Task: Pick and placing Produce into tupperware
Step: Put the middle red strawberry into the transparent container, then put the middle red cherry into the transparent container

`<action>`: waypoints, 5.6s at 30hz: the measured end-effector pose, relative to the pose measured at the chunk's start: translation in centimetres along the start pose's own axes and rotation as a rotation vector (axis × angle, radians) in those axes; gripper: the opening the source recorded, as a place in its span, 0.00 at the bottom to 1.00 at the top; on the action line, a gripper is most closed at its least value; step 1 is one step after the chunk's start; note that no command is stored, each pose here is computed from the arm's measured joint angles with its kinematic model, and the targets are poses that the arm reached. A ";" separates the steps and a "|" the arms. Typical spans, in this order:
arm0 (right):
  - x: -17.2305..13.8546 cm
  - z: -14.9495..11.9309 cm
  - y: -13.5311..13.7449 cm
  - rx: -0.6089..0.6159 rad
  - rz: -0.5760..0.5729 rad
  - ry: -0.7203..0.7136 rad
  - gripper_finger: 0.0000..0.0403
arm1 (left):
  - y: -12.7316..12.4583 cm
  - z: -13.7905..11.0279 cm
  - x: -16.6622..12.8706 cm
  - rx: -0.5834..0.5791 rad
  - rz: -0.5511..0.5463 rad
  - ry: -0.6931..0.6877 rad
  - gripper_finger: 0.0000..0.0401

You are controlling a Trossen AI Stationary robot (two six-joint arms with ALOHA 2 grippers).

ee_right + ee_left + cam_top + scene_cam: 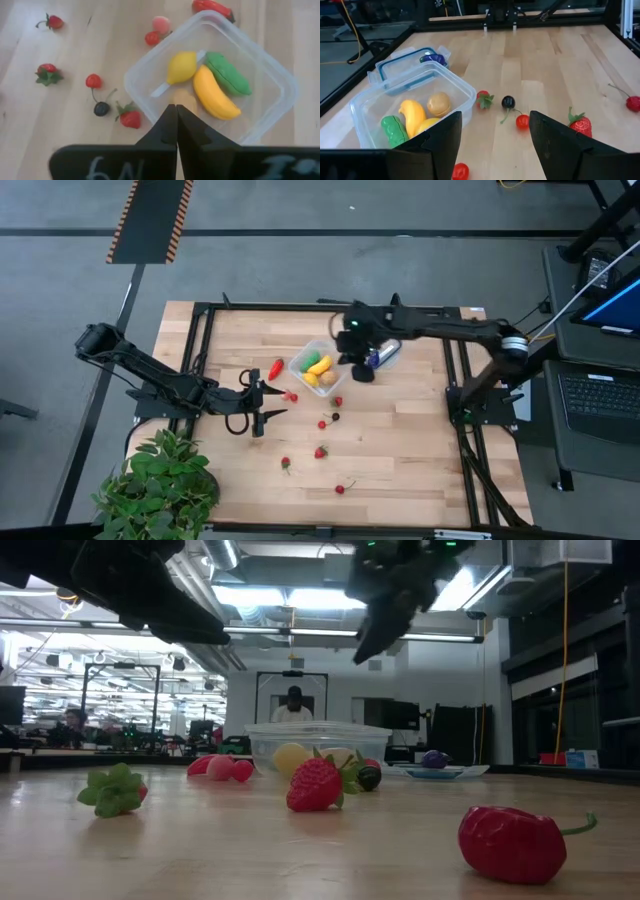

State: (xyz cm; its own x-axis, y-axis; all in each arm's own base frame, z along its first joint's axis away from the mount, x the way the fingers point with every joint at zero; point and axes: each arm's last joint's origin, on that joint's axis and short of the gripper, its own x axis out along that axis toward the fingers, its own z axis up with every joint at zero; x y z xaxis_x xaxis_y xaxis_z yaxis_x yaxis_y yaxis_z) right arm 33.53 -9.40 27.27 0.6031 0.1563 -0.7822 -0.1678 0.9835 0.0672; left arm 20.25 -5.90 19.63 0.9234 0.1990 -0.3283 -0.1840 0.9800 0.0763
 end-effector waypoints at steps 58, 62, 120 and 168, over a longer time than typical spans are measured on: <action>-1.7 -13.0 12.5 -0.208 0.118 -0.732 0.02 | -6.4 4.2 8.4 -0.181 -0.193 0.398 0.49; -1.7 -13.0 12.5 -0.206 0.119 -0.731 0.02 | -8.1 4.7 8.9 -0.158 -0.179 0.375 0.49; -1.6 -13.2 12.5 -0.153 0.140 -0.705 0.02 | -16.1 5.6 14.3 -0.326 0.138 0.697 0.45; -1.4 -13.4 12.6 -0.133 0.183 -0.670 0.02 | -15.9 3.2 16.3 0.172 -0.091 0.797 0.47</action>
State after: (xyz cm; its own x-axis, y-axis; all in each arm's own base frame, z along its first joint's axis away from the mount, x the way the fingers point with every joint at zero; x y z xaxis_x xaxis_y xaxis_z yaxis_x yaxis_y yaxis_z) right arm 20.10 1.54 20.89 0.8992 0.3823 -0.2128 -0.3804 0.9234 0.0514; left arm 39.34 -18.30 16.11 0.4035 0.1296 -0.9058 -0.0062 0.9903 0.1389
